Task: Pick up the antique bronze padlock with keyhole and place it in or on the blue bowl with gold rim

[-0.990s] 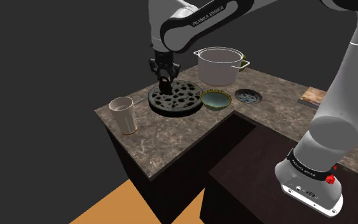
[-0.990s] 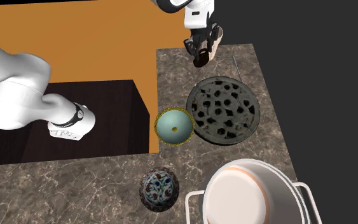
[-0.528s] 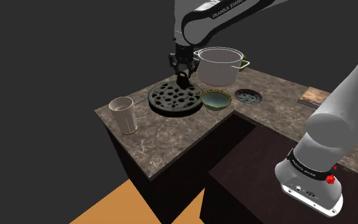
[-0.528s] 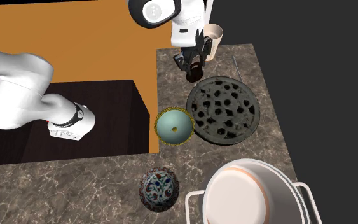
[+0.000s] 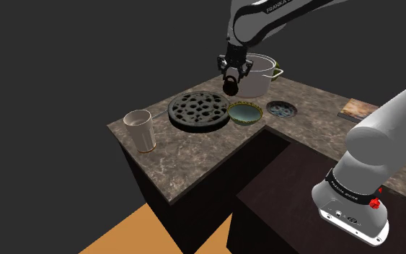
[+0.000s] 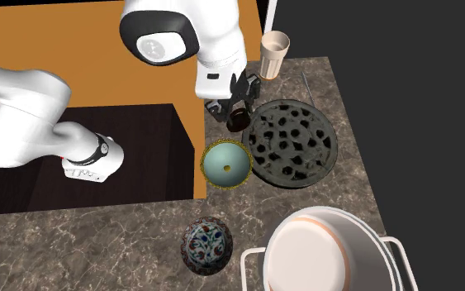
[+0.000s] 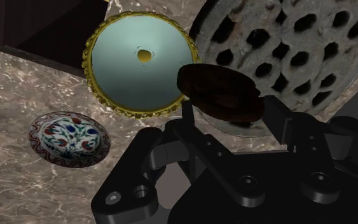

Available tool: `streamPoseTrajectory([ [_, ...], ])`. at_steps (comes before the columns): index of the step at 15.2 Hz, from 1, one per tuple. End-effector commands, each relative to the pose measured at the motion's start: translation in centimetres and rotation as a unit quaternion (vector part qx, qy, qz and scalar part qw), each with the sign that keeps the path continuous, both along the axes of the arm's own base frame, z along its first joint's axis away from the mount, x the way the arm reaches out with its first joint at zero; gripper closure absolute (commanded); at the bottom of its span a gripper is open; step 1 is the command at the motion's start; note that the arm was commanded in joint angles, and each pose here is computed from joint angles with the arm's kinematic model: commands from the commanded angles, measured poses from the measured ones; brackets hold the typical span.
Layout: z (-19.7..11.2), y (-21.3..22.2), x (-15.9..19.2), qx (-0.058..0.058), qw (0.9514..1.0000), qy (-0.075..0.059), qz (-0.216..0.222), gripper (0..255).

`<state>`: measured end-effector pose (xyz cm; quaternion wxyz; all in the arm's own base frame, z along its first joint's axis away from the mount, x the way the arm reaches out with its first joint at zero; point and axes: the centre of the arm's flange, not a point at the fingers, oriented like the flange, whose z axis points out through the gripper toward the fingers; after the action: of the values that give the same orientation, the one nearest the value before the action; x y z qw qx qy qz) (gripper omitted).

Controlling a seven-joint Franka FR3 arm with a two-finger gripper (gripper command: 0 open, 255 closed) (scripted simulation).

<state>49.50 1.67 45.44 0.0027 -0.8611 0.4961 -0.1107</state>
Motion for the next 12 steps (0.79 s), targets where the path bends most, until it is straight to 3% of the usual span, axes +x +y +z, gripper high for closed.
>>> streamPoseTrajectory([
  [1,0.3,-2.3,-1.2,0.000,1.0000,0.000,0.001,255],
  [6,1.0,-8.0,-4.1,0.000,1.0000,0.000,0.001,255],
  [12,-2.2,-8.0,-4.1,0.000,1.0000,0.000,0.001,255],
])
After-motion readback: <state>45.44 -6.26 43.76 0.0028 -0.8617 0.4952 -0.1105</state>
